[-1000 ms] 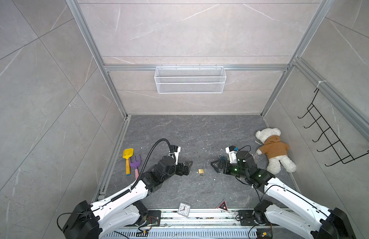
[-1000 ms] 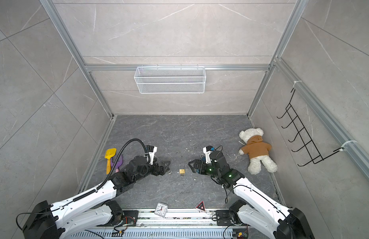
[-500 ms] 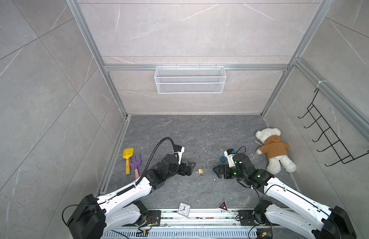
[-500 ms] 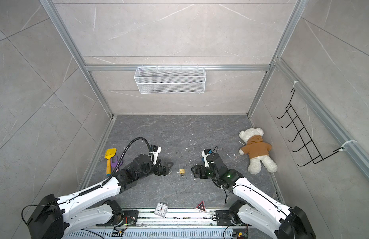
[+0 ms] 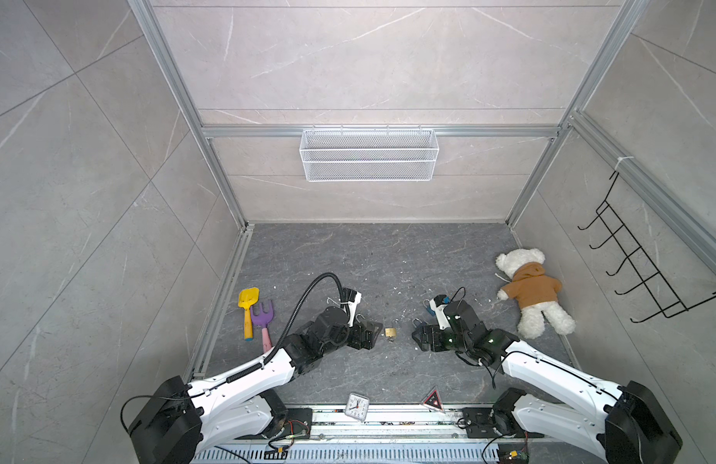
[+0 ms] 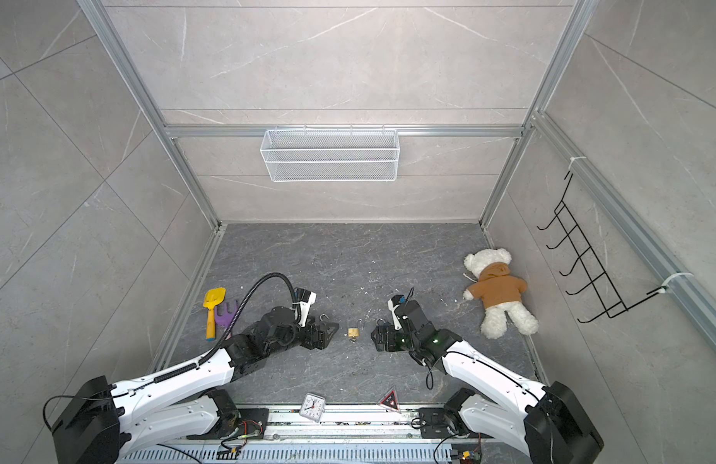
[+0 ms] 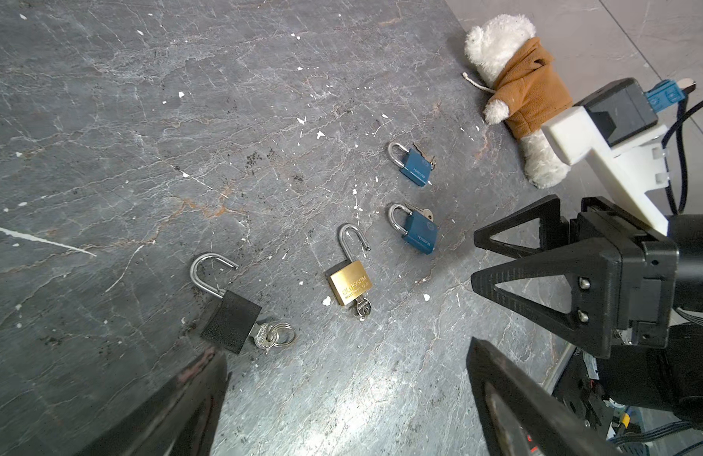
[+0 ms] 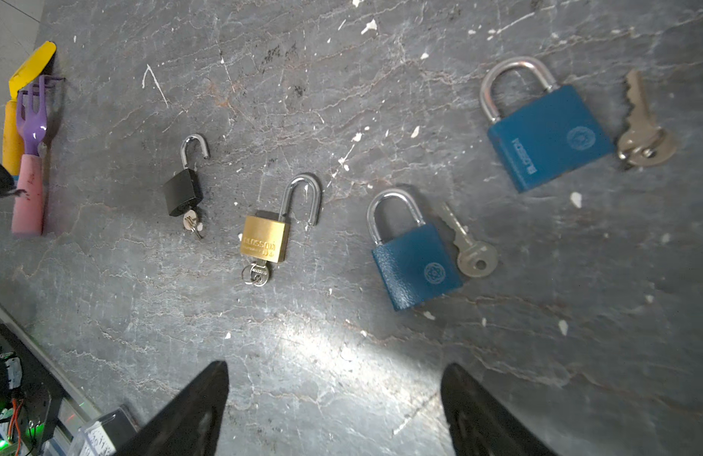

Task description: Lock with the key

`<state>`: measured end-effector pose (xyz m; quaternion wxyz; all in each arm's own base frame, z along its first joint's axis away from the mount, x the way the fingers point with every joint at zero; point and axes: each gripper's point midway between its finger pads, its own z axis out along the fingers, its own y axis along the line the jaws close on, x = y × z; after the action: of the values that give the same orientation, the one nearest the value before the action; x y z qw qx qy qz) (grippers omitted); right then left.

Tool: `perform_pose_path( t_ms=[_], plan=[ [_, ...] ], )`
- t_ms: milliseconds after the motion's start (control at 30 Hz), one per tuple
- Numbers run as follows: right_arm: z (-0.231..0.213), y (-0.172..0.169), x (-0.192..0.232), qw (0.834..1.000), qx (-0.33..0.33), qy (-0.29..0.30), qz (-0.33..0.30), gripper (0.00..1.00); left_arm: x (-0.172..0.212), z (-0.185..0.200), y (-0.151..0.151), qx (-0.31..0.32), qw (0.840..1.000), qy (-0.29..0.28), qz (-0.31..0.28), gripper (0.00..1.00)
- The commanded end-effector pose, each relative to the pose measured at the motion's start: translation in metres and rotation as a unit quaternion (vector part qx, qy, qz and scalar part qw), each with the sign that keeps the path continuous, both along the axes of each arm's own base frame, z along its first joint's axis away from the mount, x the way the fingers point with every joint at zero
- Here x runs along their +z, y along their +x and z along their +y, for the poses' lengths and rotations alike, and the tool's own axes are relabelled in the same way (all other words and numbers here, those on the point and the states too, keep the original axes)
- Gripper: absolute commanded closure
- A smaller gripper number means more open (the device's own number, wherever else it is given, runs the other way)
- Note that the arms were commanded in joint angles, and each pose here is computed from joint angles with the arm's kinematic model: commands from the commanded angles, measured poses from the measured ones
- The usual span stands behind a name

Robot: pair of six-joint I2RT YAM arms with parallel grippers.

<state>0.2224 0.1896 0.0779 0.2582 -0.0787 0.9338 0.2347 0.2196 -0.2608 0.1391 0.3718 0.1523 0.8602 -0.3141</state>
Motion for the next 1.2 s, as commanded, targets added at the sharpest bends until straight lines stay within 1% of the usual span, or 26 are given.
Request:
perform_pose_path(
  t_ms=[0, 200, 367, 467, 700, 833, 967, 1033, 1100, 1167],
  plan=[
    [0.002, 0.003, -0.009, 1.0, 0.003, -0.01, -0.004, 0.16, 0.006, -0.005, 0.004, 0.004, 1.0, -0.017, -0.014, 0.03],
    [0.016, 0.004, -0.013, 0.999, 0.008, -0.035, -0.005, 0.24, -0.003, -0.005, 0.006, 0.011, 1.0, -0.022, -0.011, 0.04],
    [0.028, 0.004, -0.015, 0.995, -0.013, -0.098, -0.034, 0.25, -0.006, -0.004, 0.004, 0.01, 1.0, -0.019, -0.009, 0.04],
    [0.033, 0.006, -0.012, 0.991, -0.027, -0.123, -0.038, 0.25, -0.002, -0.001, 0.002, 0.009, 1.0, -0.024, -0.015, 0.04],
    [0.051, 0.01, -0.014, 0.989, -0.05, -0.137, 0.007, 0.25, 0.007, 0.011, -0.008, 0.007, 1.0, -0.014, -0.016, 0.04],
    [0.059, 0.014, -0.013, 0.99, -0.062, -0.126, 0.009, 0.25, 0.009, 0.02, -0.011, 0.014, 1.0, -0.013, -0.024, 0.04],
    [0.062, 0.02, -0.013, 0.988, -0.074, -0.137, 0.013, 0.26, 0.011, 0.023, -0.012, 0.017, 0.999, -0.015, -0.025, 0.04],
    [0.065, 0.021, -0.015, 0.988, -0.073, -0.137, 0.016, 0.28, 0.01, 0.023, -0.012, 0.018, 0.999, -0.017, -0.024, 0.04],
    [0.069, 0.021, -0.018, 0.989, -0.067, -0.133, 0.019, 0.32, 0.009, 0.023, -0.013, 0.018, 0.999, -0.017, -0.022, 0.04],
    [0.071, 0.021, -0.022, 0.989, -0.063, -0.133, 0.022, 0.33, 0.007, 0.024, -0.013, 0.017, 0.999, -0.016, -0.022, 0.04]
  ],
)
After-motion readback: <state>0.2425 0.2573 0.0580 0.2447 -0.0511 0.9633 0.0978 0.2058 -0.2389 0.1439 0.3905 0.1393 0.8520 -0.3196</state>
